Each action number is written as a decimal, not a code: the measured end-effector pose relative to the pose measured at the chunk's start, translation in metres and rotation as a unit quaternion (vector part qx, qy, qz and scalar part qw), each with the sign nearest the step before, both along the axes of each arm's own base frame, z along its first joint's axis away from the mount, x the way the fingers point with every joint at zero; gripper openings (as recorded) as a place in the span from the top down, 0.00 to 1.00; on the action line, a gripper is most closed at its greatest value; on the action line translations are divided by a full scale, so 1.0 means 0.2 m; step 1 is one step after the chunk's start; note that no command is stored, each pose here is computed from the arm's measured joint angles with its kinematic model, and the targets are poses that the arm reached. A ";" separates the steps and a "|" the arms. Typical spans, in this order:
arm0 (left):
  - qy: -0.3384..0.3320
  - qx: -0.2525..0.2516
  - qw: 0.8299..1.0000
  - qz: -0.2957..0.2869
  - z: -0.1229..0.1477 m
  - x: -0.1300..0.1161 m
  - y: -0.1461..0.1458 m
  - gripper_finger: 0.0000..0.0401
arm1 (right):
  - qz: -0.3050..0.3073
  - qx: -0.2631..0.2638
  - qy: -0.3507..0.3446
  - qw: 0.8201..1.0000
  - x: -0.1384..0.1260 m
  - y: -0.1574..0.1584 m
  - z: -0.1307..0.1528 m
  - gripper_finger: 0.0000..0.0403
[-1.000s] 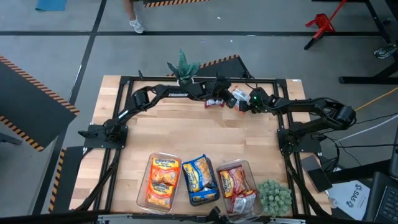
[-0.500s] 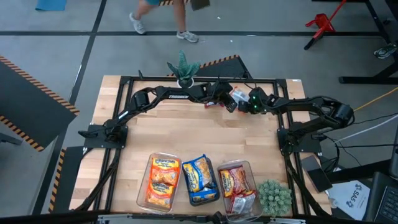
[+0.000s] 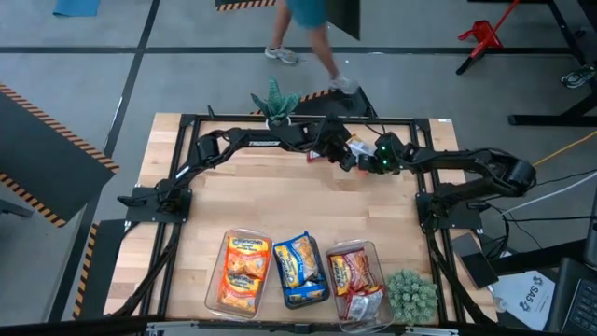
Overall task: Sort Maruchan noodles
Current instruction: Put the orange noodle pack into the left transparent bin
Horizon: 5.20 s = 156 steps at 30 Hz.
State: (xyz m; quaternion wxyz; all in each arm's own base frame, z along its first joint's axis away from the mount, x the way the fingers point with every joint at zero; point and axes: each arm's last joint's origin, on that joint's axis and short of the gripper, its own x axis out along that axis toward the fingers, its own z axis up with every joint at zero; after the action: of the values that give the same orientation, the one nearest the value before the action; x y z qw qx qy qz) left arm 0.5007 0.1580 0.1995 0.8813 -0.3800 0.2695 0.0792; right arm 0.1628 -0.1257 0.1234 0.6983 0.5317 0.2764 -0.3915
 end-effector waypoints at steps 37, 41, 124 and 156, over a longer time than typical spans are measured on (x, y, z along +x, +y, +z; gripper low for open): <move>-0.169 0.144 0.975 0.004 1.41 -0.90 -1.05 0.68 | 0.335 -0.144 -0.159 0.917 0.42 0.57 0.78 1.00; -0.171 0.134 0.976 0.011 1.41 -0.91 -1.11 0.68 | 0.400 -0.157 -0.156 0.889 0.57 0.70 0.82 1.00; -0.132 0.170 0.976 0.020 1.54 -1.60 -1.37 0.68 | 0.676 -0.373 -0.040 0.634 1.54 1.83 0.73 0.52; 0.139 0.041 0.989 0.008 0.00 -1.46 -2.10 0.68 | 0.548 -0.384 0.185 0.719 0.79 1.74 1.26 0.58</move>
State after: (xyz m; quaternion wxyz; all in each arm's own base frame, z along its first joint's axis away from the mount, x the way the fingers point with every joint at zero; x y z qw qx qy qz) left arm 0.2097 -0.2618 0.2002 0.8497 -0.3309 0.3824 0.1491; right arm 0.3205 0.2224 0.3744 0.8700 -0.1101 0.4692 -0.1038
